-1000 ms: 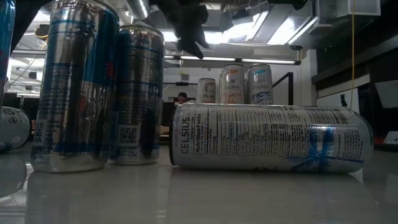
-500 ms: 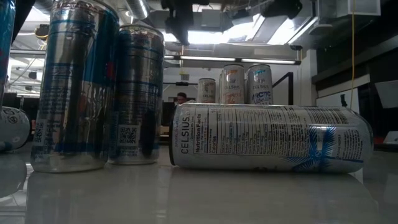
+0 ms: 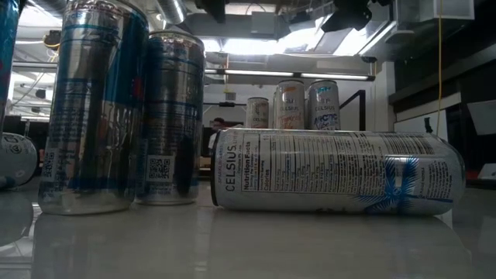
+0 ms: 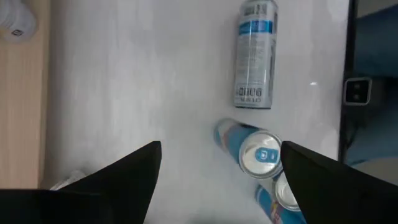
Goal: Place canned beverage on shelf
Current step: Put the blue soda can on the shelf
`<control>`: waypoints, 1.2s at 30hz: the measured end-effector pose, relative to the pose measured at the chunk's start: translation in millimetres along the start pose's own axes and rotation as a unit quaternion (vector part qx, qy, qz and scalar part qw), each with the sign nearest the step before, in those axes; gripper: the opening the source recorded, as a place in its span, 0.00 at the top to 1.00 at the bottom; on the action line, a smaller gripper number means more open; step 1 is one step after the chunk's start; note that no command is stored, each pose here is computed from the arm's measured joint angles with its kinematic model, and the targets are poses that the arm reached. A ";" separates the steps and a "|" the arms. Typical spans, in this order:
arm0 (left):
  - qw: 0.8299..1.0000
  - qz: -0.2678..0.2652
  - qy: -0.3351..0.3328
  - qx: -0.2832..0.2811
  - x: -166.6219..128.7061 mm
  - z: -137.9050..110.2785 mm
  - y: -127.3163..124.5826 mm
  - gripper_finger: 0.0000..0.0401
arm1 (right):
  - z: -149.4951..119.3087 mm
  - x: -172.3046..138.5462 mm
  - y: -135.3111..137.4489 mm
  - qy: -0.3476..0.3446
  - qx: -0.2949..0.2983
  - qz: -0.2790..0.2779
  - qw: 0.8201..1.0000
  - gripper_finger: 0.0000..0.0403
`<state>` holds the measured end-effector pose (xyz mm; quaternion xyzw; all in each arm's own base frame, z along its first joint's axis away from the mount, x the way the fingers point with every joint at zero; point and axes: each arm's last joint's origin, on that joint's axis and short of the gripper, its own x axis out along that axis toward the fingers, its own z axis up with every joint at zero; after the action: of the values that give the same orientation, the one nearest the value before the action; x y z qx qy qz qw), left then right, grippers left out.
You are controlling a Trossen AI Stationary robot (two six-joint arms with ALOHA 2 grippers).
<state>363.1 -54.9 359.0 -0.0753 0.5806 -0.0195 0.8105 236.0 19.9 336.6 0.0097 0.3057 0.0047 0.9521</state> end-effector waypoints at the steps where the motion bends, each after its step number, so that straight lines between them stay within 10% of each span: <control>1: 1.000 0.003 0.001 0.008 1.7 -1.7 -5.5 0.20 | 0.0 0.0 0.0 0.000 0.000 0.000 1.000 0.25; 20: 0.998 -0.005 0.016 0.063 59.3 -24.2 -53.4 0.20 | 0.0 0.0 0.0 0.000 0.000 0.000 1.000 0.25; 36: 0.999 0.005 0.037 -0.013 84.7 -34.3 -49.9 0.20 | 0.1 -0.1 0.0 0.000 0.000 0.000 1.000 0.25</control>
<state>361.1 -117.7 276.0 -0.0822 0.6104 -0.0108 0.7877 235.9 19.8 336.8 0.0100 0.3053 0.0046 0.9522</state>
